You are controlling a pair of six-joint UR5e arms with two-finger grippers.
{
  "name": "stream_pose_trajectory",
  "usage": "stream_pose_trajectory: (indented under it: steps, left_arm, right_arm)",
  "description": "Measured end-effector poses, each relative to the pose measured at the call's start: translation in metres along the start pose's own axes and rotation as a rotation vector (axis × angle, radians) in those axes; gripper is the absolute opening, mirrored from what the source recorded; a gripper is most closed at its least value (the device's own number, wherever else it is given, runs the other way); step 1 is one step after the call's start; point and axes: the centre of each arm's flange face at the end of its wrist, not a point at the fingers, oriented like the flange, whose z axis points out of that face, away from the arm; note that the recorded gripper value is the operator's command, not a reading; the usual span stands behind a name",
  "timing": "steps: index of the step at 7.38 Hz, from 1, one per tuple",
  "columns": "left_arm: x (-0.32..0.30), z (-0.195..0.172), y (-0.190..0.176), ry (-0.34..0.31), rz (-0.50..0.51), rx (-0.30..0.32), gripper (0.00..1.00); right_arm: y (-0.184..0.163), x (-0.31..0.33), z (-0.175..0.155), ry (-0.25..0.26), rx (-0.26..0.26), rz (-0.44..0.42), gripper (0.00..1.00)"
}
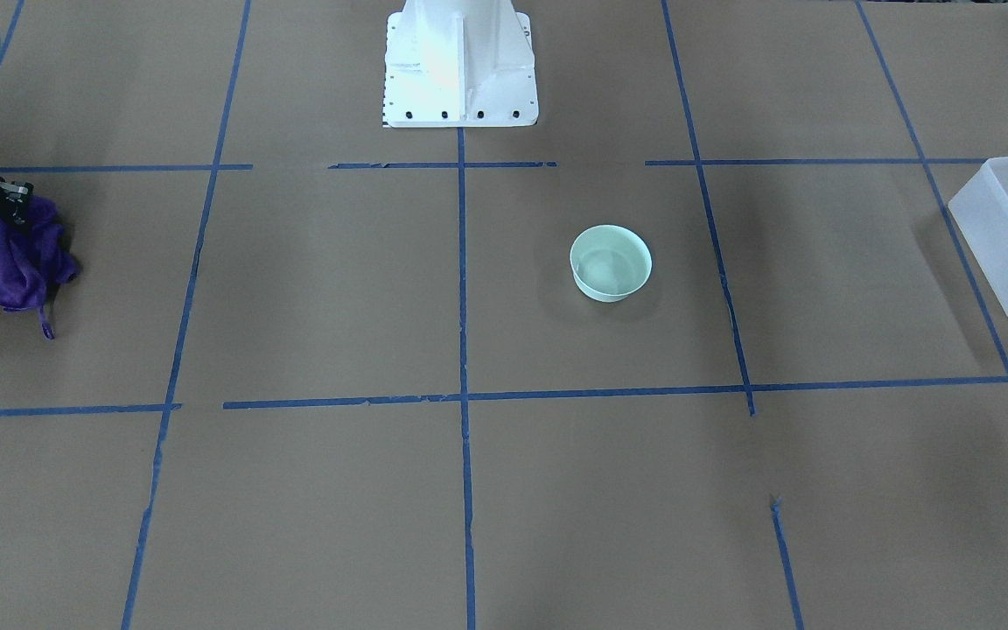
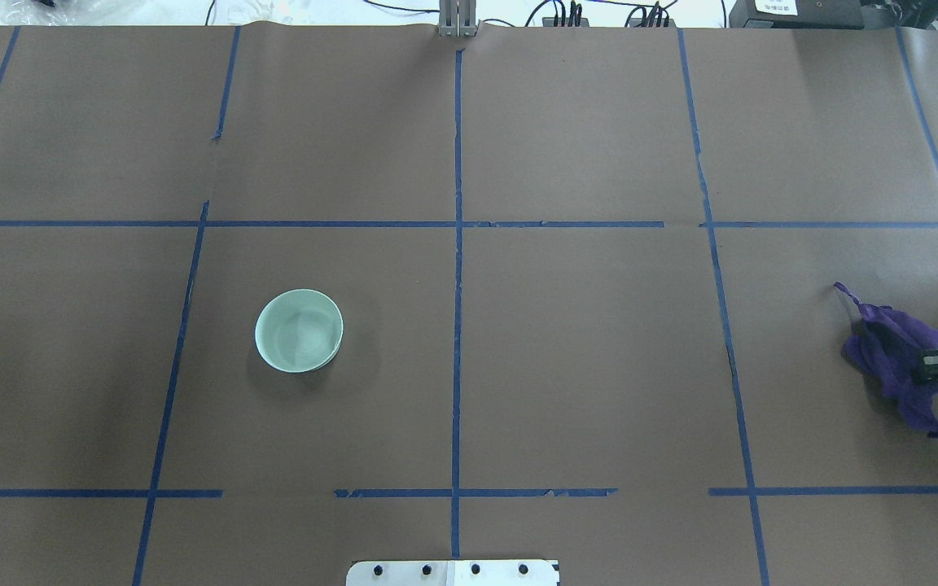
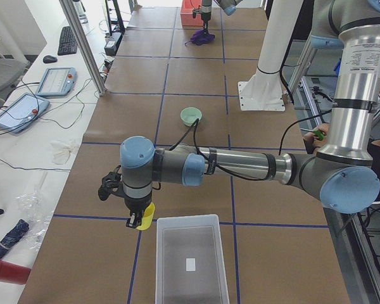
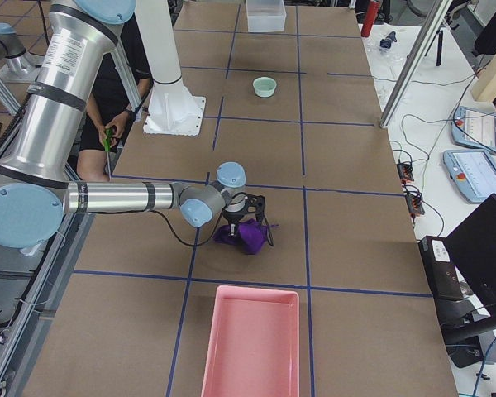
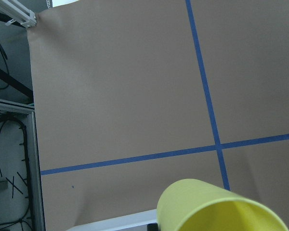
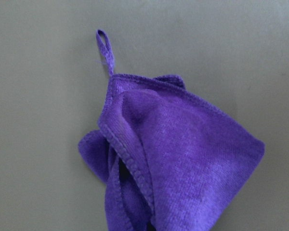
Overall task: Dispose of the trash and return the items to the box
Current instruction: 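Carry the yellow cup toward the clear bin while the right gripper grasps the purple cloth, then lower the cup into the clear bin while the right gripper carries the cloth away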
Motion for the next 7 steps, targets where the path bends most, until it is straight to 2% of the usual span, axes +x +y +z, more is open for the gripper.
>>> stream_pose_trajectory:
  steps: [2, 3, 5, 7]
  left_arm:
    - [-0.017, 0.031, 0.029, 0.006, -0.02, -0.023, 0.0]
    - [-0.021, 0.045, 0.05, 0.012, -0.027, -0.028, 0.0]
    - [-0.01, 0.081, 0.088, 0.092, -0.021, -0.044, 0.0]
    - [0.014, 0.125, 0.101, 0.181, 0.027, -0.092, 0.0]
  right_arm:
    - [-0.01, 0.003, -0.05, -0.075, 0.05, 0.04, 0.0]
    - [-0.018, 0.006, -0.077, -0.092, 0.081, 0.051, 0.0]
    - [-0.04, 0.023, -0.141, -0.036, 0.139, -0.004, 0.0]
    - [-0.067, 0.053, -0.206, 0.044, 0.172, -0.077, 0.0]
